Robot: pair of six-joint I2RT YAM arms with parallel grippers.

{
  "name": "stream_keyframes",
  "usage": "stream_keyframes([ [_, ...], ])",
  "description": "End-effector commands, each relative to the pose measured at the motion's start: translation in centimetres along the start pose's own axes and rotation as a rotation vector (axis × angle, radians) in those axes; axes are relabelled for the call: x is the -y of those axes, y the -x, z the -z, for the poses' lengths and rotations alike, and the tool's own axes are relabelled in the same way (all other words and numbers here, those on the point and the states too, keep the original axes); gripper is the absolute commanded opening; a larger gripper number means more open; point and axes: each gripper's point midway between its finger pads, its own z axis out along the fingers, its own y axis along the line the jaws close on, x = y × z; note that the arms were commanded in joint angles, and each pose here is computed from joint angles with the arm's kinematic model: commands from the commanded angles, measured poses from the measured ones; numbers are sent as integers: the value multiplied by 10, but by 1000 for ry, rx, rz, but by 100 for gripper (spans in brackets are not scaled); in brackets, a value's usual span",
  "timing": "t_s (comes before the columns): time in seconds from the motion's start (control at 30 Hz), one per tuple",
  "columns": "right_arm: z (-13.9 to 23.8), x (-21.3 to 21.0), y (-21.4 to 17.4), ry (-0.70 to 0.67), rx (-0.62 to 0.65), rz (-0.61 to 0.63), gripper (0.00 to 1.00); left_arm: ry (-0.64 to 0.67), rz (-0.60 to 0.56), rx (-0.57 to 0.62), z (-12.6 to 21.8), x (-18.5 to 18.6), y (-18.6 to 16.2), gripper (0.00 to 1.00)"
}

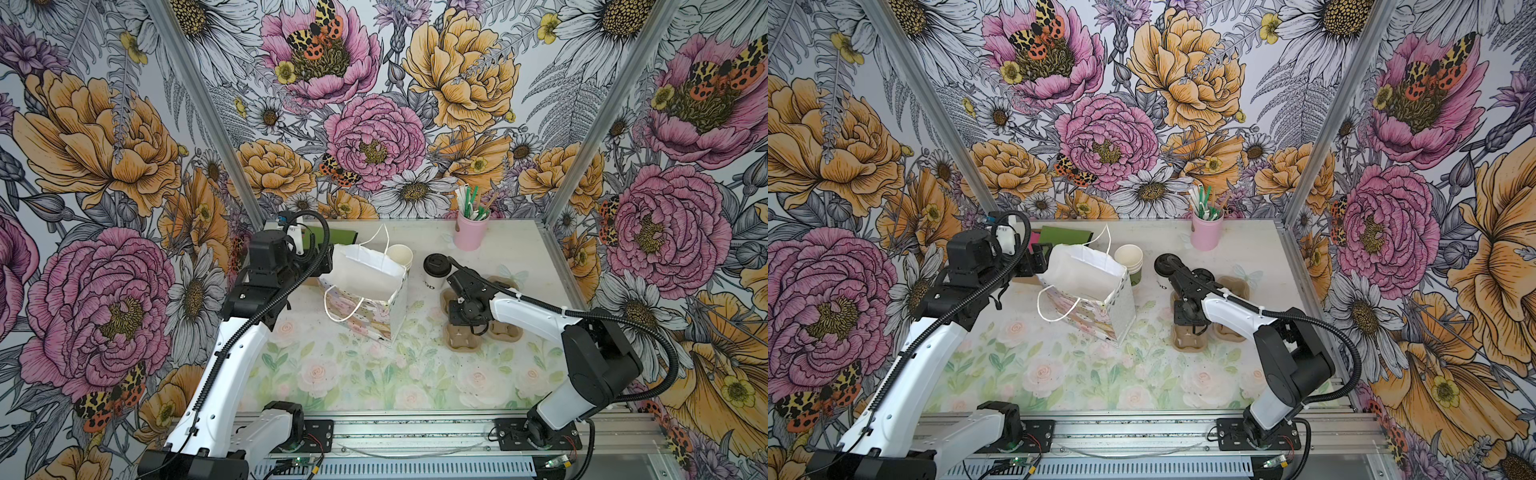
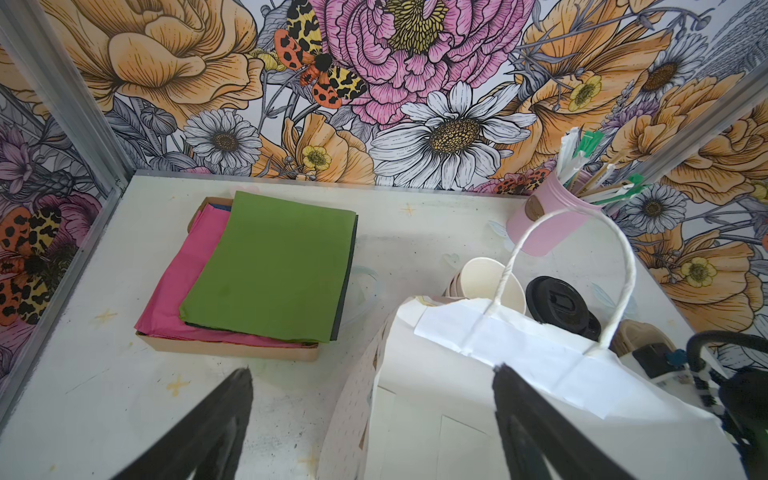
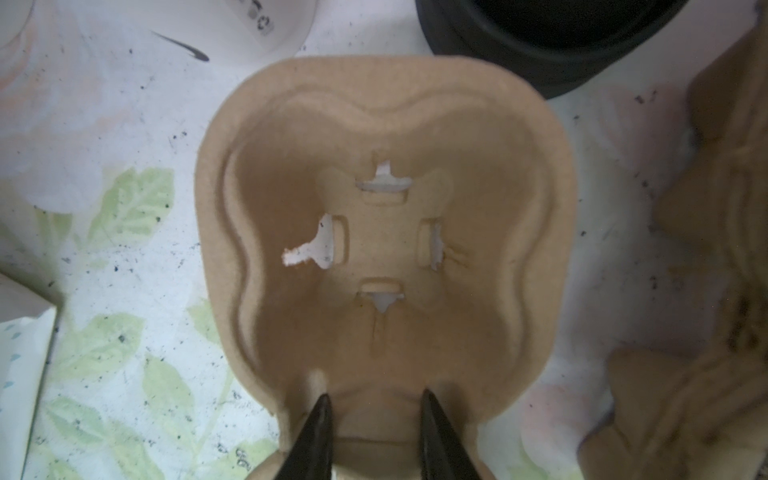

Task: Pack the takeout coffee
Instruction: 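Grasp the edge of one brown pulp carrier with the right gripper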

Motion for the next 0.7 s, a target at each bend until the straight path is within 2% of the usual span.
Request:
stream_keyframes([
  [0.0,10,-7,2,36,19,11,32,-12,17,20,0,0,4,91],
  [0.27,55,-3,18,55,148,17,32,-34,-6,25,8,5,8,91],
  [0.47,104,-4,34,108,290,53,33,-70,-48,-53,11,9,5,86],
  [0.67,158,-15,48,198,429,141,34,-135,-74,-149,10,15,0,81],
])
